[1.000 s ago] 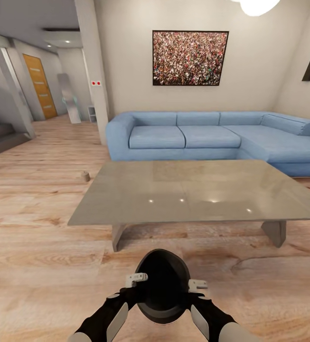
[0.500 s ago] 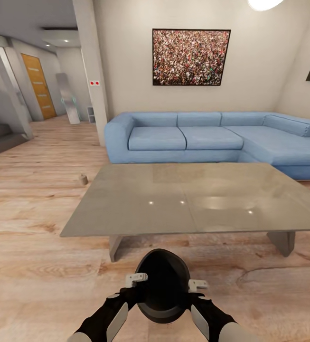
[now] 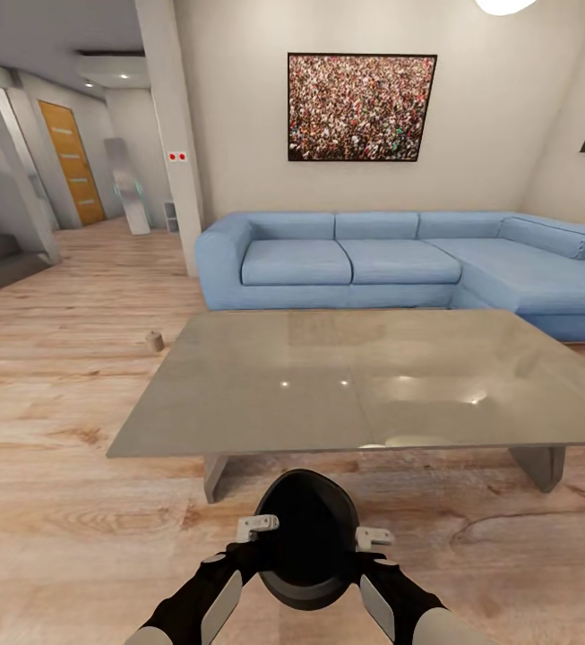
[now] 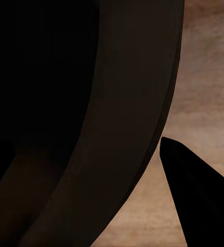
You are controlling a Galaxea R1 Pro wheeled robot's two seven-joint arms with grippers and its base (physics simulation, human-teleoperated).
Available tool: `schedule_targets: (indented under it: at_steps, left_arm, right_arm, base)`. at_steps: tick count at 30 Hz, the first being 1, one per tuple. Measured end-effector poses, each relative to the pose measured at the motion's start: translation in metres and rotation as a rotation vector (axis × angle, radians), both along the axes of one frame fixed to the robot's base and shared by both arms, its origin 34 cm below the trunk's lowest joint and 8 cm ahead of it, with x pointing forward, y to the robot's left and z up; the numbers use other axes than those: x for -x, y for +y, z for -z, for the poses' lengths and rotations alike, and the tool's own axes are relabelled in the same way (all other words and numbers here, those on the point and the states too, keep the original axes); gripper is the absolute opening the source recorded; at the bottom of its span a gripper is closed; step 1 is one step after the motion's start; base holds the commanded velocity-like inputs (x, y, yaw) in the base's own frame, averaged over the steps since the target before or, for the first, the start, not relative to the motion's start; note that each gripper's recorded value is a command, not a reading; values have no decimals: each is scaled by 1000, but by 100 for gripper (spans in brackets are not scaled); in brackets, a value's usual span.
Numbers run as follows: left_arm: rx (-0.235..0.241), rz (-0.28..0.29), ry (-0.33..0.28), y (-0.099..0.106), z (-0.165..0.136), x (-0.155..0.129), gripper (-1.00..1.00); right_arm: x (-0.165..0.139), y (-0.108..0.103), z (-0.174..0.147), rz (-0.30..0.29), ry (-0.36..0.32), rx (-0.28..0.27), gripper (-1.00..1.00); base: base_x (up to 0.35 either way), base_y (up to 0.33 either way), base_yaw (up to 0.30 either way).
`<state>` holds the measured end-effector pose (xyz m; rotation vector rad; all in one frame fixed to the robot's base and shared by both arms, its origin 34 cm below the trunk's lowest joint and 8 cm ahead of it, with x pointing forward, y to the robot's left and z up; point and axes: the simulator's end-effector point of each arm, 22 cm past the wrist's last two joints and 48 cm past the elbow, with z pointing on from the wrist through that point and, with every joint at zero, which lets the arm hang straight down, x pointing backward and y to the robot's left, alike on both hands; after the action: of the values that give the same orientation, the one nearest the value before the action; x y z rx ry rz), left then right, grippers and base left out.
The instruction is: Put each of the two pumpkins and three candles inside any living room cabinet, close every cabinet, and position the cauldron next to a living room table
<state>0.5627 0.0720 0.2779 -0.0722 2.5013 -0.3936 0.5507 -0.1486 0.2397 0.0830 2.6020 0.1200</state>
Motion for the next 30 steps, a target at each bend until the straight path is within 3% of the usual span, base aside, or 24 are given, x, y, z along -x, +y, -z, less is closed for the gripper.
schedule_targets:
  at_steps: [30]
  left_arm:
    - [0,0,-1,0,0,0,-100]
  right_arm:
    - [0,0,0,0,-1,0,-100]
  base:
    - [49,0,0]
